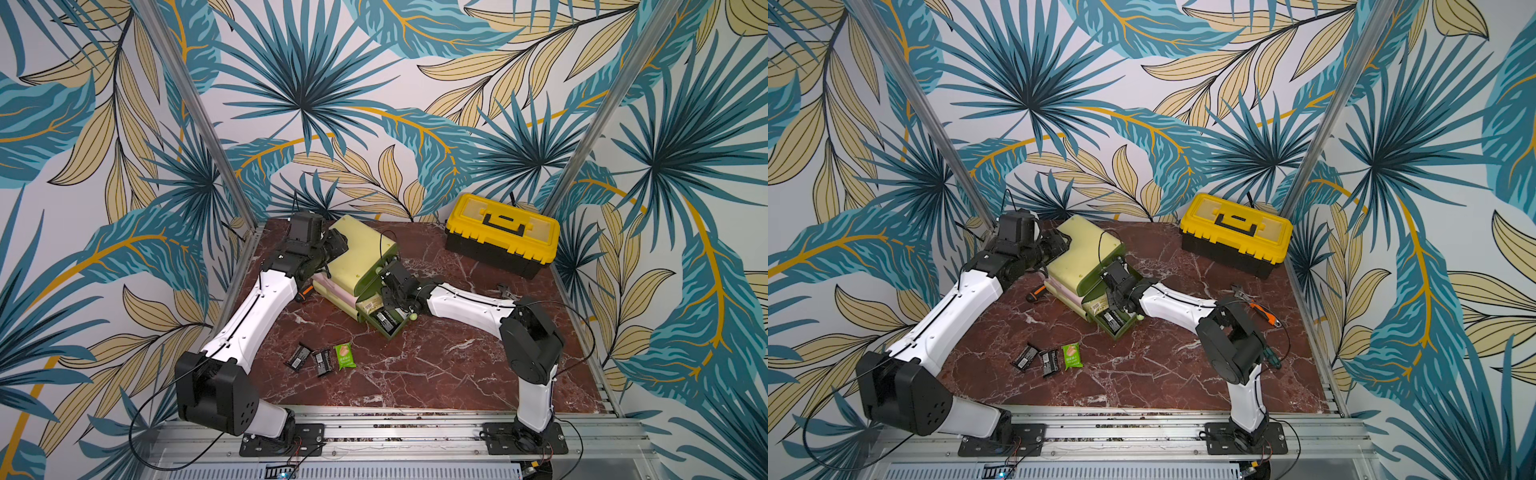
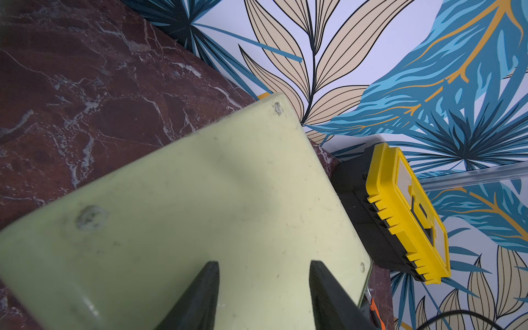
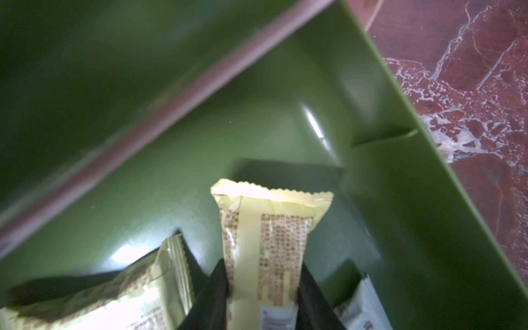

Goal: Take the cookies out of the drawer
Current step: Pick up the cookie from the drawer, then place the cookie at the center of the board.

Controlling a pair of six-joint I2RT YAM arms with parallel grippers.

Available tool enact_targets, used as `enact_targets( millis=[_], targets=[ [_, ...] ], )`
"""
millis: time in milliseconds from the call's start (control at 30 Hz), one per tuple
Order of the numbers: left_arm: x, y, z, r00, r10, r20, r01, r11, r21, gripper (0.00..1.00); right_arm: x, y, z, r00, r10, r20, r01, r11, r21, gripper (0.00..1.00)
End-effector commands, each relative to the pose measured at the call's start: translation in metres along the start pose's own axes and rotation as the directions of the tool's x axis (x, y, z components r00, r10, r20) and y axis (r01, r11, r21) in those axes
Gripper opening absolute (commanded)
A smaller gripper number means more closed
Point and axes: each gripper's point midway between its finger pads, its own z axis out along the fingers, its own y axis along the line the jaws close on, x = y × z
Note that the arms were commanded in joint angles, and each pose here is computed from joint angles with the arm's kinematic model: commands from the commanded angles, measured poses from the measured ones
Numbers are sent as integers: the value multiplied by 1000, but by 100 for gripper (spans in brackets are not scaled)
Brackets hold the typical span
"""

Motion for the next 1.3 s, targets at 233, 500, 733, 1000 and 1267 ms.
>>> enact_targets(
  millis=[233,500,733,1000,1267],
  targets=[
    [24,35,8,995,-24,-93,14,993,-115,55,-29,3,-37,994,27,109,-22,999,-48,35],
    [25,37,7,995,-28,-97,16,993,-116,55,-29,-13,-60,988,76,131,-74,997,-22,35],
    [26,36,7,994,-29,-102,18,994,-112,55,-21,-43,-94,988,50,146,-58,997,52,35],
    [27,36,7,994,-30,-103,19,994,-106,55,14,-95,-136,996,48,76,-57,991,120,35],
    [28,33,8,994,-35,-105,26,996,-88,55,87,-127,-129,981,131,-143,-119,989,86,35]
  ],
)
